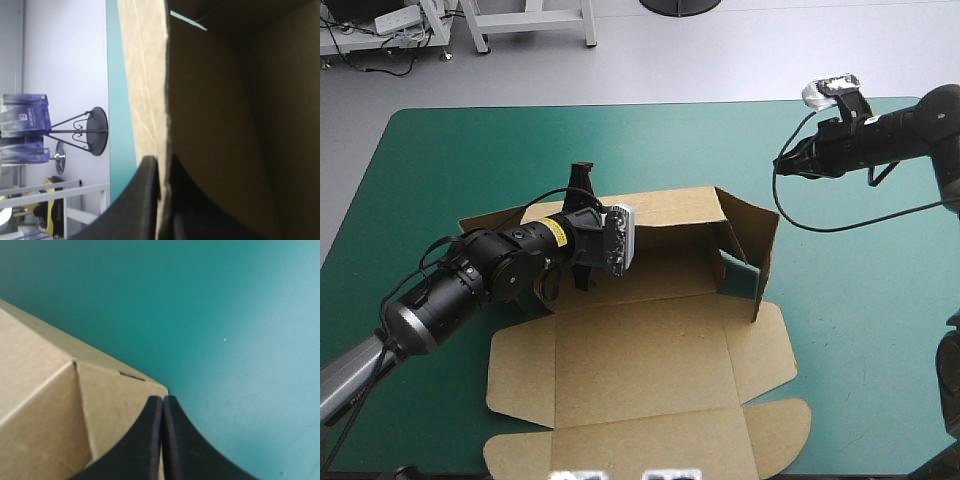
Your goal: Fold the box
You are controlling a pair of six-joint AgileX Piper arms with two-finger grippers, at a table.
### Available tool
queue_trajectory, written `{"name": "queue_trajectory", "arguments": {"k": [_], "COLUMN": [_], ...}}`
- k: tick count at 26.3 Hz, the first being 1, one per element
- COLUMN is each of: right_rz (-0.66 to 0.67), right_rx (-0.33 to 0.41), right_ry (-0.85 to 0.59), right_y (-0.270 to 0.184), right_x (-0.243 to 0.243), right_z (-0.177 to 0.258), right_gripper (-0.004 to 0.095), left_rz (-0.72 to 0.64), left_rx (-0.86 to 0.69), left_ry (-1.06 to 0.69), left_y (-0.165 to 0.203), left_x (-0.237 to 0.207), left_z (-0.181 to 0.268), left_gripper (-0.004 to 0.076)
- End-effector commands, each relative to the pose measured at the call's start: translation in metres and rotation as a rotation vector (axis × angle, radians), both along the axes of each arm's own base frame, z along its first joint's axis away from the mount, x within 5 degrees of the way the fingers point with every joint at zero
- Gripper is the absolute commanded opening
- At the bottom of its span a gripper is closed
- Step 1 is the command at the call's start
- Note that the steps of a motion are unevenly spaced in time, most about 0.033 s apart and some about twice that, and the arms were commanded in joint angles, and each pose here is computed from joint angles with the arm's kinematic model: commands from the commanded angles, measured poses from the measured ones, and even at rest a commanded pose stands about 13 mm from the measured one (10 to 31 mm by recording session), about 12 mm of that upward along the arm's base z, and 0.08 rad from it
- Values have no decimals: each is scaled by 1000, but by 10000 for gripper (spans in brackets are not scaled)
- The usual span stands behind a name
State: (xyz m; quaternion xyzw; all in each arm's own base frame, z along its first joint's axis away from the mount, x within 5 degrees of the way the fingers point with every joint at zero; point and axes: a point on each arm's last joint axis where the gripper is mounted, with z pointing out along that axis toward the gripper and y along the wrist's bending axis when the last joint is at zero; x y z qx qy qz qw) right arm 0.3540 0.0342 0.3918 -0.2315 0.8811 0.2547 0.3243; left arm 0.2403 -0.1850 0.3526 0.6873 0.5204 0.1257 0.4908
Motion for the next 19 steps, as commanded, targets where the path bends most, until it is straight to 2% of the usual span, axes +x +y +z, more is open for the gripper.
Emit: {"name": "queue_trajectory", "arguments": {"k": [1, 8, 19], "right_rz": [41, 116, 84], "right_rx": [55, -72, -121], "right_ry": [-29, 27, 55], "right_y": [12, 46, 46], "right_x": [-3, -2, -3], "right_z": [13, -4, -8], "right_gripper": [-20, -20, -25], "left_rz": [-25, -17, -25], "left_rx": [-86, -139, -142], "left_ry": [-14, -14, -25], "left_y": [1, 1, 7], "left_x": [-8, -11, -19], "left_z": [17, 23, 33], "left_gripper": [17, 17, 17]}}
